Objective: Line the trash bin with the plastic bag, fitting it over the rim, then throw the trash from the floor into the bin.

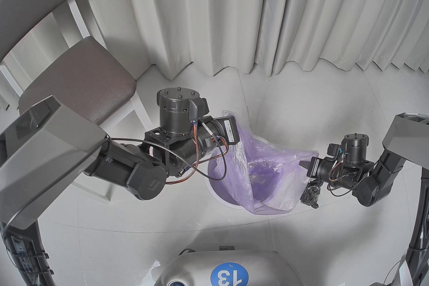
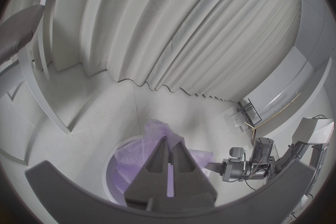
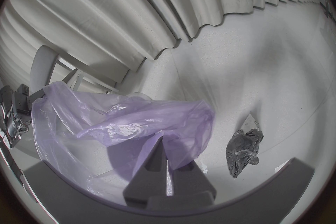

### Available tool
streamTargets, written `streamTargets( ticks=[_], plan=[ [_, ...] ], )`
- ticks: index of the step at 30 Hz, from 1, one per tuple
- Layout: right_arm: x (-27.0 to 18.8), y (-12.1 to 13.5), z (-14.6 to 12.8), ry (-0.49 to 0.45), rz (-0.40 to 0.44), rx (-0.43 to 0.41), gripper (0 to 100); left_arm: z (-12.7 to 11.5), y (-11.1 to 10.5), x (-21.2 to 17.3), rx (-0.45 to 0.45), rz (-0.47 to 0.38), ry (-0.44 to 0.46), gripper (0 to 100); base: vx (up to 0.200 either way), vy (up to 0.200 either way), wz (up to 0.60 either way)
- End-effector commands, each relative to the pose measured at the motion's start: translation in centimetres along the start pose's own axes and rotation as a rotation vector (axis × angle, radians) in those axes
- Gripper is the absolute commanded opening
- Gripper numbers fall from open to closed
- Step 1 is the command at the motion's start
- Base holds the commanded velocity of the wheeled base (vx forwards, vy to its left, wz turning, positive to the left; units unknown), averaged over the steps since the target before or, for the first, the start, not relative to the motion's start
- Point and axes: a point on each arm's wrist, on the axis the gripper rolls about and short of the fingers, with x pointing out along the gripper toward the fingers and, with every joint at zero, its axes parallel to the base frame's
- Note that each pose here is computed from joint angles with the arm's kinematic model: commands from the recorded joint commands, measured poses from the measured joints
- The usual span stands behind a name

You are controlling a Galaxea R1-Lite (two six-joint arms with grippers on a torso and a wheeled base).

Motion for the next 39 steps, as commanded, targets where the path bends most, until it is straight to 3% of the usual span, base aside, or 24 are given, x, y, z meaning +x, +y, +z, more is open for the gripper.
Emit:
streamTargets(
  ticks=[1,8,16,19,22,25,31,39],
  plan=[
    [0.2,-1.3,0.6,-0.005,-0.008,0.017,0,-1.5,1.2,1.5,-0.012,0.015,0.004,0,0.000,0.000,0.00],
    [0.0,-1.3,0.7,-0.007,-0.003,0.019,0,-2.8,2.2,2.3,-0.014,0.029,0.010,0,0.000,0.000,0.00],
    [-1.2,1.5,0.0,0.018,0.054,-0.013,0,-2.5,4.8,1.0,-0.026,0.088,0.020,0,0.000,0.000,0.00],
    [-0.8,2.9,-1.6,0.069,0.082,-0.031,0,-4.0,5.5,-0.1,-0.028,0.105,0.077,0,0.000,0.000,0.00],
    [-0.4,3.4,-2.5,0.099,0.095,-0.039,0,-5.5,6.4,-0.1,-0.028,0.107,0.070,0,0.000,0.000,0.00],
    [-0.6,3.5,-2.8,0.114,0.089,-0.055,0,-5.4,6.5,0.0,-0.025,0.087,0.022,0,0.000,0.000,0.00],
    [-2.6,3.5,-1.9,0.104,0.074,-0.108,0,-5.2,6.3,-0.5,-0.026,0.096,0.011,0,0.000,0.000,0.00],
    [-3.2,3.1,-2.3,0.189,0.038,-0.169,0,-4.2,5.3,-2.6,-0.019,0.115,-0.009,0,0.000,0.000,0.00]
  ],
)
